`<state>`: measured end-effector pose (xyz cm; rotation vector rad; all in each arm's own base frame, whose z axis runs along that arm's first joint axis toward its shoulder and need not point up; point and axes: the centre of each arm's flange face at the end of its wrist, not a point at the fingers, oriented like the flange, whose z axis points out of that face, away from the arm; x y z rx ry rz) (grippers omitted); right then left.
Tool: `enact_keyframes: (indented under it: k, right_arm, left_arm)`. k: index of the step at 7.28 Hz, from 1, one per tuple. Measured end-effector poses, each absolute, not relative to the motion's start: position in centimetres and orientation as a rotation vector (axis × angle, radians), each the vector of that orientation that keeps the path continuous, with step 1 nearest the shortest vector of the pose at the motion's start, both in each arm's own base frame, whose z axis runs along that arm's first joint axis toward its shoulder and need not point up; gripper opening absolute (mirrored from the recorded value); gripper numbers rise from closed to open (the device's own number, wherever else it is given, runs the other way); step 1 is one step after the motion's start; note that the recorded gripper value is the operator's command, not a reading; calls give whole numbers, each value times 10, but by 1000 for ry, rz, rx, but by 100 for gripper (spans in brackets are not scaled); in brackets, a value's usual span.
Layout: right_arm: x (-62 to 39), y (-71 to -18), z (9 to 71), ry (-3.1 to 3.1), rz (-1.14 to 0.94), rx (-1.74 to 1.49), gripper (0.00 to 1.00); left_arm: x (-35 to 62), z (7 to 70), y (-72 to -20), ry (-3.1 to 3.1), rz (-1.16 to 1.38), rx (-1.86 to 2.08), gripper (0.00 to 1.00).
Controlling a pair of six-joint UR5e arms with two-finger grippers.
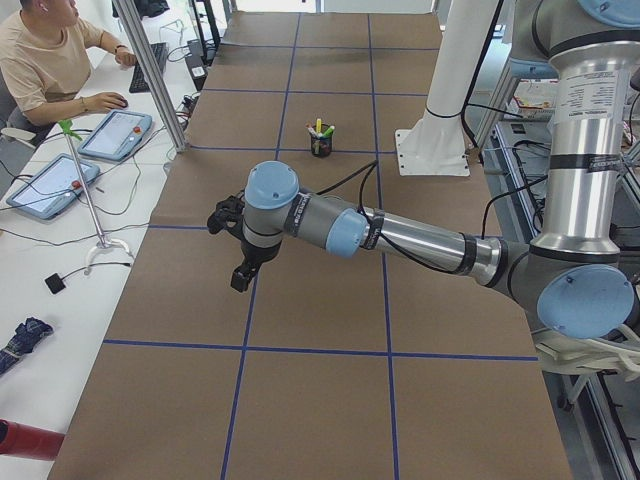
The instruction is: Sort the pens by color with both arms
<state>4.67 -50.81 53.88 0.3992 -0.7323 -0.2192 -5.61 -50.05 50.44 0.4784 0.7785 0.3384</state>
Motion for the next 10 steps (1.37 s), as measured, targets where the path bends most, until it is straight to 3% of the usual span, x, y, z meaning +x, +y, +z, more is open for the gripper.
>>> enact_keyframes:
  k: [4,10]
  right_arm:
    - [18,-523,514,-746,-265,429,100]
    - [-3,-525,510,-758,-283,416,100]
  left_arm:
    - [-25,452,-507,833,363,573,100]
    - [162,309,-566,893,498,370,100]
